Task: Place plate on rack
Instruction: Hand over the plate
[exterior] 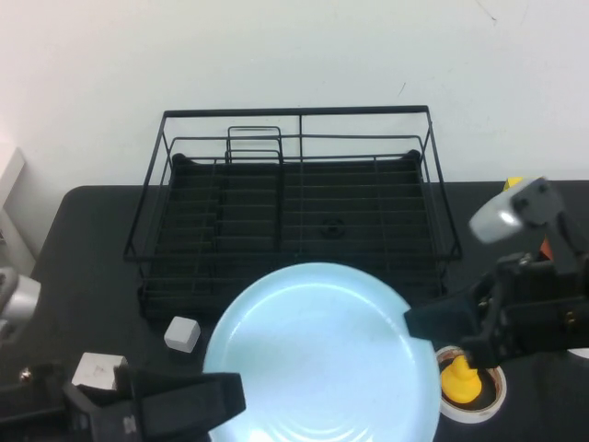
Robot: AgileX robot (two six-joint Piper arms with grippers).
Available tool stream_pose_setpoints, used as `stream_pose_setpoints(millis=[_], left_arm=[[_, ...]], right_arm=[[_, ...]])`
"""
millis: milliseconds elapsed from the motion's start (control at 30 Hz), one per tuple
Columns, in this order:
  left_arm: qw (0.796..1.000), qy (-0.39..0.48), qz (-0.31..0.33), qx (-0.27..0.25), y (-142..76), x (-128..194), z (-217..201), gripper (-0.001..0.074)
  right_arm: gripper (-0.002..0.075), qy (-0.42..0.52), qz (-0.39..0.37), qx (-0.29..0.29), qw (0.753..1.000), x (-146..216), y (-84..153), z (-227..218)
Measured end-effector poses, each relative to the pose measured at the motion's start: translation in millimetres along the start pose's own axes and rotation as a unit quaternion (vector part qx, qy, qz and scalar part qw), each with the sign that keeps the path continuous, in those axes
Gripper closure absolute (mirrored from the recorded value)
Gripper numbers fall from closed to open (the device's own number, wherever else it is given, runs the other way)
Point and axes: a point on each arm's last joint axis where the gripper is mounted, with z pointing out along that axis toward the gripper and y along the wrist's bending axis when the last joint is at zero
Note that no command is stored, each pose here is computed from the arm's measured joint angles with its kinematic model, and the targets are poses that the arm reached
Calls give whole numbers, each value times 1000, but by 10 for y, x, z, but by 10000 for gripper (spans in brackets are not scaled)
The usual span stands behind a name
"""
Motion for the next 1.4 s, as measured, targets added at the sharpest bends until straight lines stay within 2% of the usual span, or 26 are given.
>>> stream_pose_setpoints(millis=[133,567,667,700,833,900,1067,1233,1400], left_arm=[[1000,7,17,-19,35,13,-1,105],[997,16,66,-42,79,25,-4,146],[996,18,73,-42,78,26,-4,230],[996,19,79,-41,78,28,-4,279],[995,21,91,-40,77,32,-4,554],[994,20,97,-45,85,29,-4,638],[993,13,108,-46,86,15,-4,646],[993,3,116,-19,35,1,-1,646],[989,-6,147,15,-29,-7,0,647]], right_arm=[[713,-8,5,-1,1000,-22,43,-110],[713,0,25,-90,996,-13,224,-147],[713,-8,26,-97,995,-27,234,-150],[713,-11,27,-99,995,-33,238,-151],[713,-21,18,-115,993,-50,267,-157],[711,-32,4,-127,991,-66,286,-167],[694,-84,-24,-161,983,-151,328,-211],[598,-137,-11,-191,972,-245,369,-258],[367,-141,-12,-241,960,-248,469,-286]])
